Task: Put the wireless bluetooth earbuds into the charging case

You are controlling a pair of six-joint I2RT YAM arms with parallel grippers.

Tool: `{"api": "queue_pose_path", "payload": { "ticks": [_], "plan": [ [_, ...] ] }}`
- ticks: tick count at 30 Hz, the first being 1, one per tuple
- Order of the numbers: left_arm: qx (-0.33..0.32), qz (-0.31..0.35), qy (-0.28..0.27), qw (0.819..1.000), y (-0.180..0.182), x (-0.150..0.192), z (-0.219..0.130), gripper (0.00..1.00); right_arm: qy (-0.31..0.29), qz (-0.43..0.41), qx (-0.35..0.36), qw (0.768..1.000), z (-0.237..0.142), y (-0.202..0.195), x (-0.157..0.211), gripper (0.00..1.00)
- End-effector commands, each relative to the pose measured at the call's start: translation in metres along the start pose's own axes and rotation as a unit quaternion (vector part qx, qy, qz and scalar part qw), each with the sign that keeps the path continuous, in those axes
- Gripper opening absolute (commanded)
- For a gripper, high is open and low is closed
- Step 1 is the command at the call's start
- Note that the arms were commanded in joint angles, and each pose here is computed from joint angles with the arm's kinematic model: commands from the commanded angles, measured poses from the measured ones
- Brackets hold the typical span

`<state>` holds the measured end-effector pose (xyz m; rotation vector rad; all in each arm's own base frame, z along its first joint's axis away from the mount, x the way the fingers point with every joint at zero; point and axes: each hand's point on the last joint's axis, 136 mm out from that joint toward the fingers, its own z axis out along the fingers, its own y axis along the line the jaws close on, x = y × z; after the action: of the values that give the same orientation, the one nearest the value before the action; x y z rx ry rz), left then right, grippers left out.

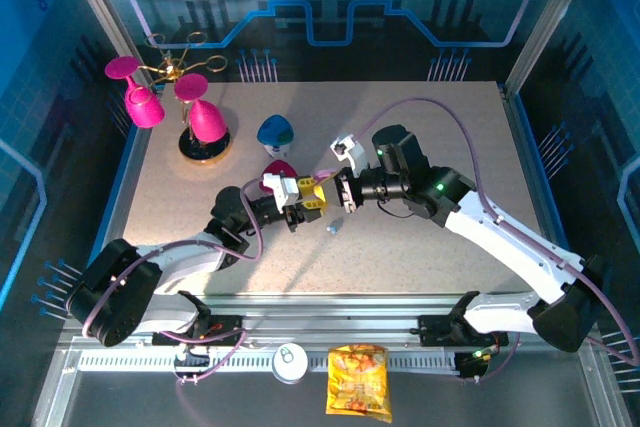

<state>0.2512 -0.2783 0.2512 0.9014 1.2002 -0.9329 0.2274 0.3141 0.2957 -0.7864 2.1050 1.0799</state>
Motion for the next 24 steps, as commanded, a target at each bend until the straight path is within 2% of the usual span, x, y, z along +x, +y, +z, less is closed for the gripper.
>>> {"api": "queue_pose_path", "payload": {
  "ticks": [1,9,24],
  "plan": [
    [0.003,0.029,-0.03,0.999,-0.002,-0.02,-0.001,0.32,-0.026,-0.01,0.007,1.0,-0.006,0.002,-0.014,0.06],
    [0.002,0.028,-0.029,0.999,-0.003,-0.018,-0.003,0.32,-0.038,-0.002,-0.001,0.999,-0.006,0.002,-0.019,0.06],
    [-0.017,0.035,-0.039,0.998,-0.001,-0.032,-0.009,0.32,0.008,0.018,0.013,1.0,0.013,-0.018,0.006,0.09]
  ]
}}
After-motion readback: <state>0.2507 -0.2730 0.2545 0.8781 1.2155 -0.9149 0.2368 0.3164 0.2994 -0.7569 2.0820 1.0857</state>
